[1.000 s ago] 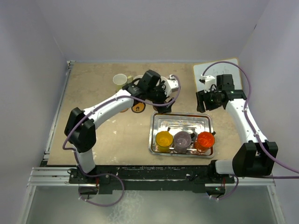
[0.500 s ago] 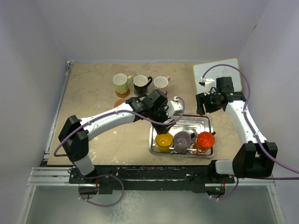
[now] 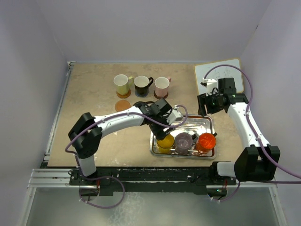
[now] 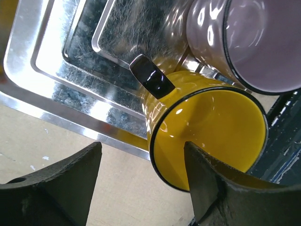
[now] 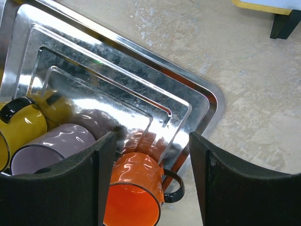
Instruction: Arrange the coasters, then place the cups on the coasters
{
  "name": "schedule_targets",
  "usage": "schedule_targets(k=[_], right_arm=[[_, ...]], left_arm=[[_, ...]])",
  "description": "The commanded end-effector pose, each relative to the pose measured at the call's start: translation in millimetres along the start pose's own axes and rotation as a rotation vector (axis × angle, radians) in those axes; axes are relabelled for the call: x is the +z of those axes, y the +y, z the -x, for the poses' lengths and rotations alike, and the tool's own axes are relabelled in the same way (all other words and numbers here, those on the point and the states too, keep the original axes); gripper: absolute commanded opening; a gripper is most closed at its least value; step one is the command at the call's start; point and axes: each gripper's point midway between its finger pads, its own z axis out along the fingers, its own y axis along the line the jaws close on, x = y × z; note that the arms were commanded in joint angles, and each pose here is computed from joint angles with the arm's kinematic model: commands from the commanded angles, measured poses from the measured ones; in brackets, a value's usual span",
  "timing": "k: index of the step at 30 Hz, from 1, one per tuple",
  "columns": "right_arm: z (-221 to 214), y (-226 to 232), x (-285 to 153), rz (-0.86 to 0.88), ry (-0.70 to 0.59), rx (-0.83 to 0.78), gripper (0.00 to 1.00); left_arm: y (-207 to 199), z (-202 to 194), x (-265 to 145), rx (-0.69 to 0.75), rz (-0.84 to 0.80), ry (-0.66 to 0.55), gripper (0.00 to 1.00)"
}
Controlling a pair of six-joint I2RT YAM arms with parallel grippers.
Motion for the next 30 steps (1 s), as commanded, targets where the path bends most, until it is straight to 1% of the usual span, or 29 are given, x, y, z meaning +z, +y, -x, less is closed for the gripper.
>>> schedule_targets(k=[1,9,23,30], right_arm=[[7,2,-12,-0.003,-0.051,-0.007,0.66],[9,1,-11,-0.003,-0.051,-0.006,0.66],[9,0,-9,-0.007,-0.052,-0.009,0.66],[9,0,-8,-0.009,-0.055,-0.009,0.66]], left_arm=[[1,10,2,-0.037,0.008,-0.010,0.66],[-1,5,10,-0.061,0.005,0.024,0.50],[-5,14,20,-0.069,-0.019,0.024,0.27],[-5,17,18,-0.060,-0.014,0.022,0.13]])
